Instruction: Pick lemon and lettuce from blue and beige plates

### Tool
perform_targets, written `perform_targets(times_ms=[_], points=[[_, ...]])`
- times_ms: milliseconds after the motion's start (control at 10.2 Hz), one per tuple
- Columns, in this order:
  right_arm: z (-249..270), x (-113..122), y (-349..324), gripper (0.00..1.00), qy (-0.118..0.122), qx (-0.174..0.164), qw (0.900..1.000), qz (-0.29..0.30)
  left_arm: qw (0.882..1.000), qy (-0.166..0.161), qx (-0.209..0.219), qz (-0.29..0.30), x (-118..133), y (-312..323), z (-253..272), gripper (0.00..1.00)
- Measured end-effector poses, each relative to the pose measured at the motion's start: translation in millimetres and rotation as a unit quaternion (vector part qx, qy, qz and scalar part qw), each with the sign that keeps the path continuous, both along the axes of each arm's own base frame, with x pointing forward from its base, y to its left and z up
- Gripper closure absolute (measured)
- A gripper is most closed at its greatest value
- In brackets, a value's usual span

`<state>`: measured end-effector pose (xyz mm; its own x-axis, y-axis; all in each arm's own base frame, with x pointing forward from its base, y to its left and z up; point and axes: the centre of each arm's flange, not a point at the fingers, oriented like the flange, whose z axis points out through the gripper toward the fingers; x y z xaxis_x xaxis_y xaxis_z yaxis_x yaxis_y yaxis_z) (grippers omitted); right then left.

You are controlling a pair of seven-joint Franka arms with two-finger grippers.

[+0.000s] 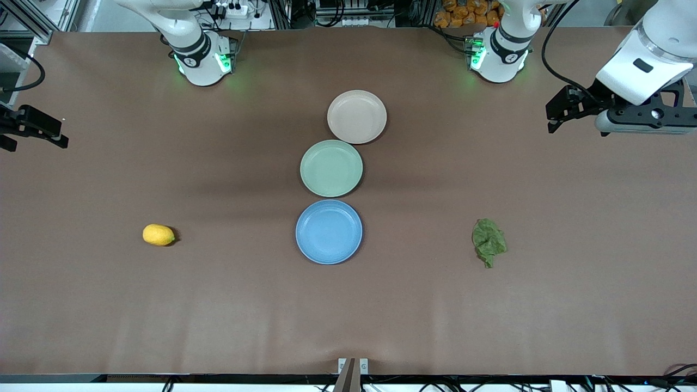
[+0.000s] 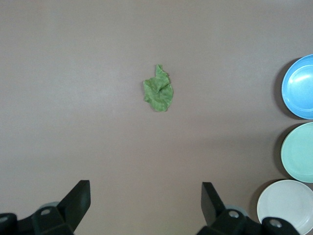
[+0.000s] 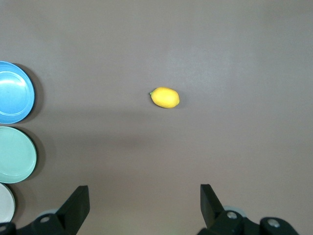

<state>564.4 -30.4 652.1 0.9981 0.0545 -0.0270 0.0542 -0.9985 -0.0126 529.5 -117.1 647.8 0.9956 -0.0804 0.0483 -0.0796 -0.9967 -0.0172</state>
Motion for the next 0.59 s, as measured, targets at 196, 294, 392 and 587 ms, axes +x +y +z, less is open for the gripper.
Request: perform_targets(times_ms=[196,294,392,587], points=[[0,0,0,0.0,0.0,0.0,1.0,0.0,1.0,0.0,0.0,0.0,0,0,0,0.0],[0,0,0,0.0,0.0,0.0,1.0,0.0,1.0,-0.002,0.0,-0.001,0,0,2,0.0],[0,0,0,0.0,0.0,0.0,1.0,0.0,1.0,-0.006,-0.001,-0.001,0,0,6,0.0],[0,0,0,0.0,0.0,0.0,1.0,0.0,1.0,-0.014,-0.003,-0.001,0,0,14,0.0]])
